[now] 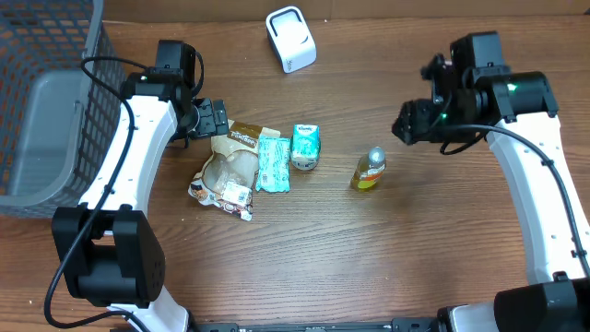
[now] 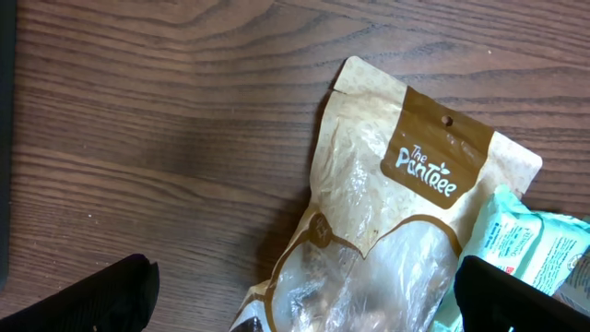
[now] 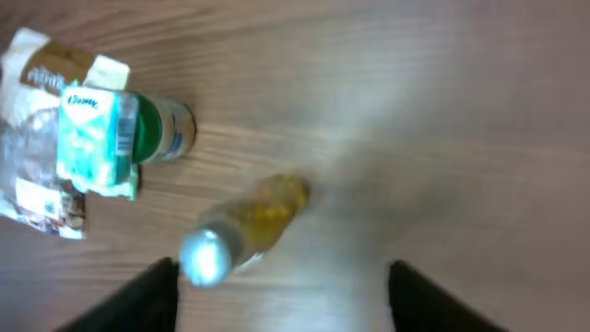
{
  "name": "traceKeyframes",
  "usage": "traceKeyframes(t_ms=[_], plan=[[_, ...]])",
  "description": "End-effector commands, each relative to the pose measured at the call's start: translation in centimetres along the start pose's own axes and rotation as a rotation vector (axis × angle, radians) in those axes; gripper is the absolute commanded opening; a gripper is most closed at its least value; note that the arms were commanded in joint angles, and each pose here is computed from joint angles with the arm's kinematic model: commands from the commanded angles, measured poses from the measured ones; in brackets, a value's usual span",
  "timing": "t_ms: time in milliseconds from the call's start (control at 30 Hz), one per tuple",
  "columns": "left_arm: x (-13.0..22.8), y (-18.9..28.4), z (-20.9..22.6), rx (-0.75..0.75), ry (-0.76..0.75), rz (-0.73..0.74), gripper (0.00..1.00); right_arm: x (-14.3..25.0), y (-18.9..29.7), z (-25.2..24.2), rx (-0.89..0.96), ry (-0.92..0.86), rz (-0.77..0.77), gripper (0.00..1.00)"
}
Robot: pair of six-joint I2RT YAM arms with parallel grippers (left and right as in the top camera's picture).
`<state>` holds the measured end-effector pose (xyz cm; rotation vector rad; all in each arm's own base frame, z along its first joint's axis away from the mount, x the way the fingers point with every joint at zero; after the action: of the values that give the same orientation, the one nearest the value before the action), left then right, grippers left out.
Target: Scan the item barcode
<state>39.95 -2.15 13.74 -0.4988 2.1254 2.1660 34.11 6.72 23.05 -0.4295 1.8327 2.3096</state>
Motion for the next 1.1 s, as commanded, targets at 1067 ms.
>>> traceKeyframes(t_ms=[1067], plan=[[-0.4, 0.6, 0.0, -0.001, 0.004, -0.02, 1.0, 4.6, -10.1, 2.5, -0.425, 0.819, 0.14, 0.49]])
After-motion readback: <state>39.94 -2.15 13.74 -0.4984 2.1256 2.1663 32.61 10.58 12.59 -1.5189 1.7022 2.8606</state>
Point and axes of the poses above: each gripper's point midway between its finger pads, its own y axis back along the fingers, its own z axis along the line the jaws close on, x = y × z, the point moved 2 cm from there along y, back along the fingers, and after that the axes turned 2 degrees about -y, right-handed, at the moved point
